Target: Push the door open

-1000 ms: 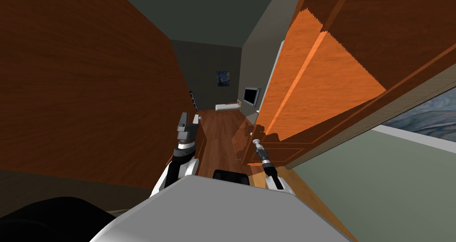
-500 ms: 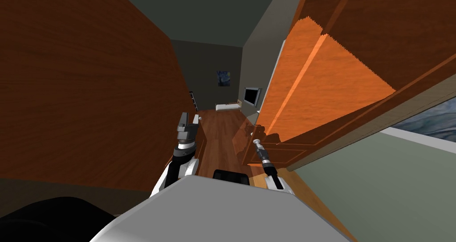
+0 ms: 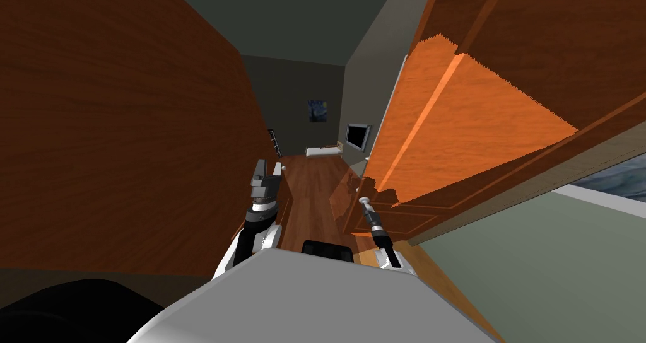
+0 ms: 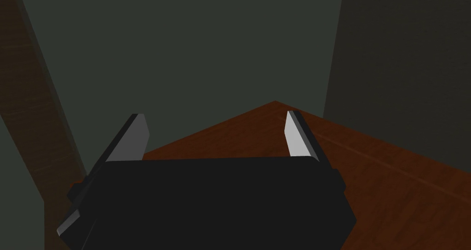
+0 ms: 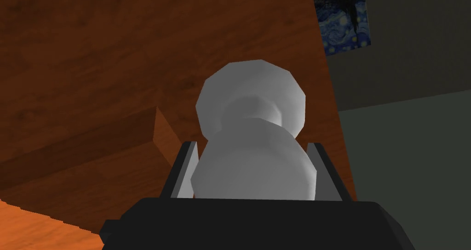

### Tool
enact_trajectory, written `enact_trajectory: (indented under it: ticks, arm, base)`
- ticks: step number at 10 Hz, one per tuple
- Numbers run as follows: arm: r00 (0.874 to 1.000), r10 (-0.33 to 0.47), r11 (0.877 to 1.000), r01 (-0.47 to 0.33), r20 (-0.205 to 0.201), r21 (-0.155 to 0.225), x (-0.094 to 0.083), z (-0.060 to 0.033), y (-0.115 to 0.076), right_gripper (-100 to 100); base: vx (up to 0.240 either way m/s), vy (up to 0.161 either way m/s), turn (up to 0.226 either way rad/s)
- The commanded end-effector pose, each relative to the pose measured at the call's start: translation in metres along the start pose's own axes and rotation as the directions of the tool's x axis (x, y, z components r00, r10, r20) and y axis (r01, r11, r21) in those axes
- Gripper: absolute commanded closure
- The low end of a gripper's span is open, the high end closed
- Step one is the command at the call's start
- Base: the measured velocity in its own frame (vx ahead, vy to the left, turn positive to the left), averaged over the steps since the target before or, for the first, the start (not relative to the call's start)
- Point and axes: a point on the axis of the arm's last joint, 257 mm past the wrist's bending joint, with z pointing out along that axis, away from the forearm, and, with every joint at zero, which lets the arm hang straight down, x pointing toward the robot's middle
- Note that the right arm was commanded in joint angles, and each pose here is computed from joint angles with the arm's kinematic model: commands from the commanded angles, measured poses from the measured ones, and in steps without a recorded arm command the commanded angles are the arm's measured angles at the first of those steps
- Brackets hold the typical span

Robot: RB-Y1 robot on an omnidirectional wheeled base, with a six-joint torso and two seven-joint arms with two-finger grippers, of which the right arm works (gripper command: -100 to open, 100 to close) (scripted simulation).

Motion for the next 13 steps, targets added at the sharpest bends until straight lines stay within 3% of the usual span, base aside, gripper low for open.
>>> enact_trajectory:
  ticks: [1,6,8,9,10,11,13]
  arm:
    - [0.998,0.056,0.998,-0.056,0.016,0.007,-0.006,0.0019,-0.002,100]
    - [0.979,0.199,0.98,-0.2,0.039,0.022,-0.01,0.0027,-0.007,100]
    - [0.958,0.281,0.959,-0.283,0.058,0.031,-0.013,0.003,-0.011,100]
    - [0.953,0.296,0.954,-0.298,0.059,0.03,-0.013,0.003,-0.011,100]
    - [0.938,0.341,0.939,-0.343,0.07,0.033,-0.015,0.0032,-0.013,100]
    - [0.936,0.345,0.937,-0.348,0.07,0.033,-0.015,0.0032,-0.013,100]
    - [0.901,0.425,0.902,-0.429,0.092,0.038,-0.018,0.0034,-0.017,100]
  base:
    - [0.031,0.006,0.012]
    - [0.042,0.003,0.014]
    - [0.039,0.003,0.018]
    - [0.038,0.004,0.012]
    - [0.041,0.0,0.01]
    - [0.034,-0.002,0.007]
    - [0.053,-0.002,0.02]
